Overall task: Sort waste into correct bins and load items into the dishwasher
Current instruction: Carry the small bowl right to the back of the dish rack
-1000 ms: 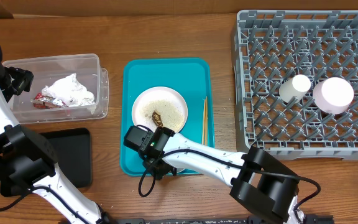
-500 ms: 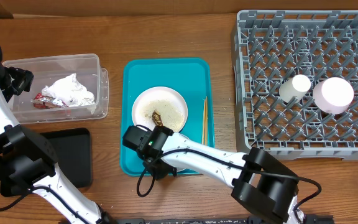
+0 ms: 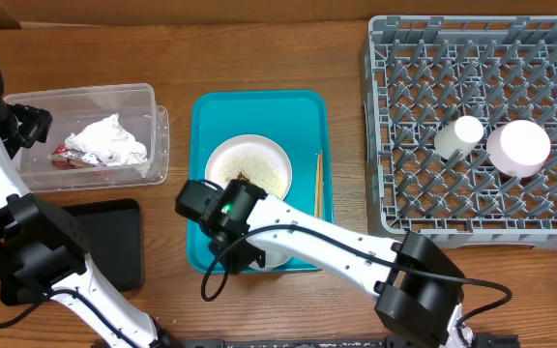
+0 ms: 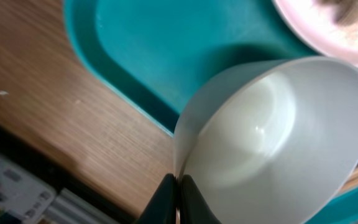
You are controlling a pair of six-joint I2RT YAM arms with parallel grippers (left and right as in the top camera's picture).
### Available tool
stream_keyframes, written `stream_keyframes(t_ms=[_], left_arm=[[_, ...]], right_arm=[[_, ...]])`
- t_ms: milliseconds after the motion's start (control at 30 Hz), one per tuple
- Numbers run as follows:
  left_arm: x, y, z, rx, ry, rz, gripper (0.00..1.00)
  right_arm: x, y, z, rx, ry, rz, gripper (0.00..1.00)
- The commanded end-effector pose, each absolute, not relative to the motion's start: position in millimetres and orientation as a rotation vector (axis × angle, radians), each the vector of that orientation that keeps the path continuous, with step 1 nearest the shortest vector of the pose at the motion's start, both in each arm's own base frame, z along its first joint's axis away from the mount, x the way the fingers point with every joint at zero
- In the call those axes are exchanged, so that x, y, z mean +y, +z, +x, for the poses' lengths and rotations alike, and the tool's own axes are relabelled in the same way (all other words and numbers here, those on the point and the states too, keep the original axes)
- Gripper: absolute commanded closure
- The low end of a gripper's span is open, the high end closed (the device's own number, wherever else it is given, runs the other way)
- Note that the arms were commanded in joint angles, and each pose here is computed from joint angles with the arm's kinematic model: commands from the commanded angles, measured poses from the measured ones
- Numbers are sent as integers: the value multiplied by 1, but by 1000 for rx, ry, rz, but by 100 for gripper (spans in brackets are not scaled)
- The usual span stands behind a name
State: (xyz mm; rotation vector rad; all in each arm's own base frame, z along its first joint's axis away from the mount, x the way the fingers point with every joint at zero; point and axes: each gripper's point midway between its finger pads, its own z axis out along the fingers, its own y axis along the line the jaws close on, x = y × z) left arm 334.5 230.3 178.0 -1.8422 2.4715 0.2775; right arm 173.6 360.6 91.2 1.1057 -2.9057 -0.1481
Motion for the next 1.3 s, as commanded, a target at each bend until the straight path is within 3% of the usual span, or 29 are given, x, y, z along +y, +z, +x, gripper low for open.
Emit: stream_keyframes(t_ms=[0,233,533,700,833,1033,1267], left_arm=[[228,193,334,2429,264,-1829,0],[228,193,334,2429,264,-1829,0],[228,193,334,2429,264,-1829,0],[228,193,334,2429,264,-1830,0],[228,193,334,2429,264,-1829,0],[228,193,334,2429,264,-1829,0],[228,193,334,2429,264,-1829,0]], right_arm=[[369,139,205,-3026,-221,1083,96],[324,248,279,-3354,-281,887,96],[170,343,382,-3741,-350,151,96],[65,358,435,-3821,-433,-293,96],[0,367,463,-3807,-753,-533,96],[-59,374,489,-3680,-1395,-548,96],[-79,323,524,-3482,-1668,-520,96]])
